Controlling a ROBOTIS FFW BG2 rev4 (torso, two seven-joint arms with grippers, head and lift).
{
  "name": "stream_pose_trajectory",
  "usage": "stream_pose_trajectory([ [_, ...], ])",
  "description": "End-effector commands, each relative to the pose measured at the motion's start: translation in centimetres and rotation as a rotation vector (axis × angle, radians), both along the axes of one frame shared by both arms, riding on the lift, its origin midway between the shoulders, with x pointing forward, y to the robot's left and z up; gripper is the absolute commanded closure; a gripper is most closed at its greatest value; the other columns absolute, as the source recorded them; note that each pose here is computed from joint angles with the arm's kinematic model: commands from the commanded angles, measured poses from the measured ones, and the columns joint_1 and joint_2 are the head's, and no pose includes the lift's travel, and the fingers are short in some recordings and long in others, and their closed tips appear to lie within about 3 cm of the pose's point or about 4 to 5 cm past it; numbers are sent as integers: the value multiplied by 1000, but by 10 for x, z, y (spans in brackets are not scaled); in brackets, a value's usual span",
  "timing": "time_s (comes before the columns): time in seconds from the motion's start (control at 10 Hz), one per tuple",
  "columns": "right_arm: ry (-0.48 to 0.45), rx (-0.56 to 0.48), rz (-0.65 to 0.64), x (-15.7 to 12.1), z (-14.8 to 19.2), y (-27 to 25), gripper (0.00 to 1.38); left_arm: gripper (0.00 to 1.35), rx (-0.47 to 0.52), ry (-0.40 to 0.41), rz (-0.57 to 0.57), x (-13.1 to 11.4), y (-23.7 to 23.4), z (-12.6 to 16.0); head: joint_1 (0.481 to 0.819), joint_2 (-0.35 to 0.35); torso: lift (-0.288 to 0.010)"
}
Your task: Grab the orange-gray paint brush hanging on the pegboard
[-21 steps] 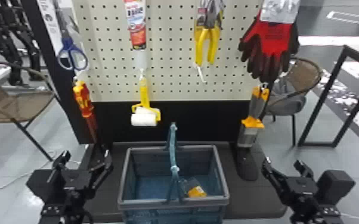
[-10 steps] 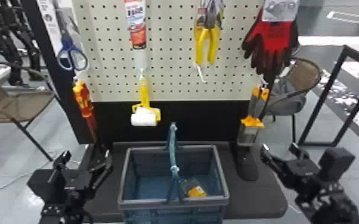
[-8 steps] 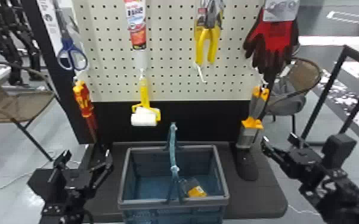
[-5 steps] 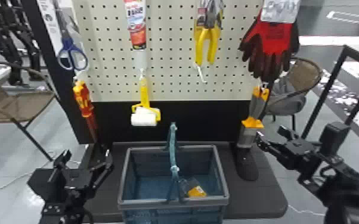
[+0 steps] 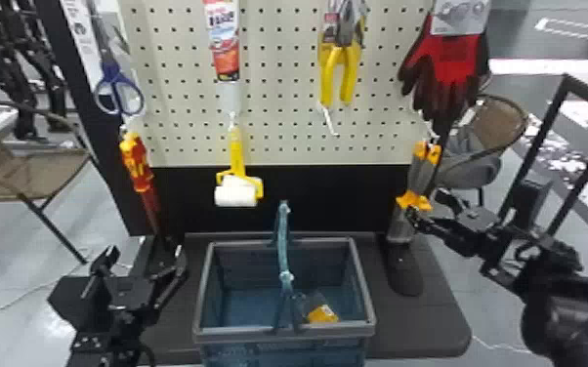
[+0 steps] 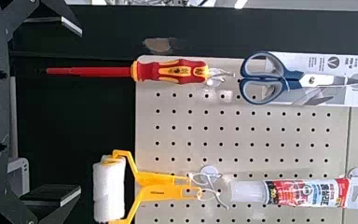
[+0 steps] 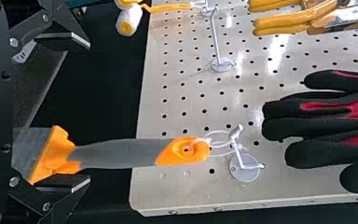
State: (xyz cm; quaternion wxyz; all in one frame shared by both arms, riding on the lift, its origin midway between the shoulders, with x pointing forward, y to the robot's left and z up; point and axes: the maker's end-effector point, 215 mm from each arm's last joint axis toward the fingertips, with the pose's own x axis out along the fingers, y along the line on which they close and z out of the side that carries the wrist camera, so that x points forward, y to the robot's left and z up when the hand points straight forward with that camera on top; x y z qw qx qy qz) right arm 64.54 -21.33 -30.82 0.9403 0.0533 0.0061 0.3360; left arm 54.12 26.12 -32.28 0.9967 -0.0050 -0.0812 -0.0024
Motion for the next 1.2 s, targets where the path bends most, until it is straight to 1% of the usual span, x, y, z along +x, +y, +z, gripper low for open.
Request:
stream_pose_trajectory([
  [0.0,-12,-15,1,8,7,-10,279,124,-4,2,-5,-1,-4,-1,549,0,-100],
  [0.2,-28,-25,9,14,18,-18,279,122,-5,2,-13,0,-7,-1,549,0,-100],
  [0.4,-34,-37,42,20,24,-9,279,122,-8,1,-21,1,-11,-1,549,0,-100],
  [0.7,-31,-37,121,24,29,15,279,124,-14,-3,-36,4,-17,-1,549,0,-100],
  [0.9,-17,-49,175,24,26,36,279,122,-20,0,-36,4,-19,-3,549,0,-100],
  [1.1,-8,-52,199,23,23,46,279,122,-20,2,-40,4,-21,-5,549,0,-100],
])
